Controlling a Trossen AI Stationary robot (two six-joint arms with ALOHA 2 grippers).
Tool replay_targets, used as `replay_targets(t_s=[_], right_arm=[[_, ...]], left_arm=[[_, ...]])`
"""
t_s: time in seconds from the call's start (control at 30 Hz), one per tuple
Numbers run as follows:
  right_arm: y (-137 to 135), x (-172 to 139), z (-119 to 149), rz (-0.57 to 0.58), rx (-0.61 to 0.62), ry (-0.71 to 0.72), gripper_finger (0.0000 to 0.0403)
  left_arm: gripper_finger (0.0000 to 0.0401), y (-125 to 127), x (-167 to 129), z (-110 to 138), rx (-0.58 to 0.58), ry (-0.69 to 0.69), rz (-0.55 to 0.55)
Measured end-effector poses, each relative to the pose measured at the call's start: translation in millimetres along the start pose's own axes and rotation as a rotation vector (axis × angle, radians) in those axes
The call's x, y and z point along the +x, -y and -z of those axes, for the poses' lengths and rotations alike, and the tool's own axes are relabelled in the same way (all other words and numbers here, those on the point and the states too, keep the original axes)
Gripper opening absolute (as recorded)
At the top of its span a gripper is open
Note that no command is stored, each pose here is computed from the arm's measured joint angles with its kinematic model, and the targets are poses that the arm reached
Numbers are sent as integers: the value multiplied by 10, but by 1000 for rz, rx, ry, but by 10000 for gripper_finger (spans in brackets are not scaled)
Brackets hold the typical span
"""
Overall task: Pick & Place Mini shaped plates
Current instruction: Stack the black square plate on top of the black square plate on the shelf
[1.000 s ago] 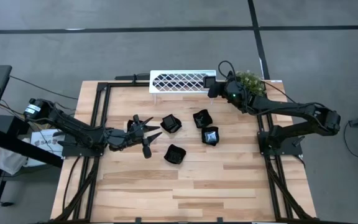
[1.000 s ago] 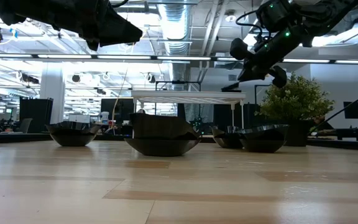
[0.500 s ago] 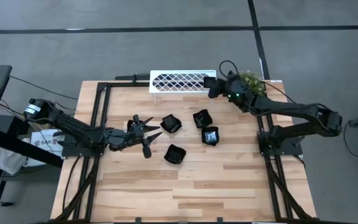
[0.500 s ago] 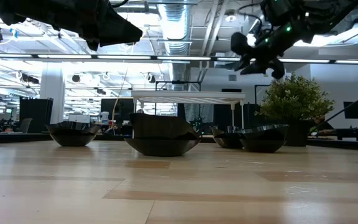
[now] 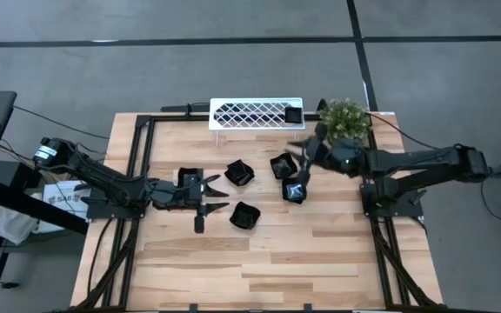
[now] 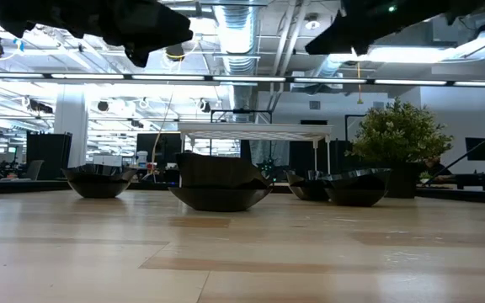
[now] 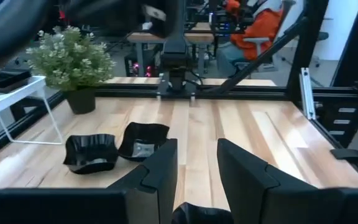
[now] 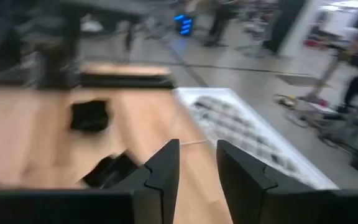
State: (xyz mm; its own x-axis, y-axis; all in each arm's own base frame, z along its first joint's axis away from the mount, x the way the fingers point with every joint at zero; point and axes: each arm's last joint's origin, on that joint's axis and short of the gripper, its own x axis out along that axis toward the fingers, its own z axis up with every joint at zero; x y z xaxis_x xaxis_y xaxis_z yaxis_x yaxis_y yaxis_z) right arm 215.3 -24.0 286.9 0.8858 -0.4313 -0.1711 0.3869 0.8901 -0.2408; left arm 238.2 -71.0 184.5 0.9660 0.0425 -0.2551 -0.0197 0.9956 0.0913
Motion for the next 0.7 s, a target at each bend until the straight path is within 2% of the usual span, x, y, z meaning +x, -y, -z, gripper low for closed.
replay_targets(t_s=[0.13,0.3,0.5,0.6,0.7], right_arm=[[-216,-23,78,-98,-87,-69,102],[-407,-12,153,-174,-151,-116,101],[-493,-11,193,-207,-196,-129,102],[-503,-12,284,-204,-202,-110,101],[-498,-26,399,-197,-196,-97,102]], left_arm=[[115,-29,7,-69,21,67,-10],[115,-262,70,-98,-84,93,-79],[115,-702,175,38,-230,-12,-249],[115,-821,265,111,-287,-85,-260],[115,-832,439,169,-308,-156,-253]])
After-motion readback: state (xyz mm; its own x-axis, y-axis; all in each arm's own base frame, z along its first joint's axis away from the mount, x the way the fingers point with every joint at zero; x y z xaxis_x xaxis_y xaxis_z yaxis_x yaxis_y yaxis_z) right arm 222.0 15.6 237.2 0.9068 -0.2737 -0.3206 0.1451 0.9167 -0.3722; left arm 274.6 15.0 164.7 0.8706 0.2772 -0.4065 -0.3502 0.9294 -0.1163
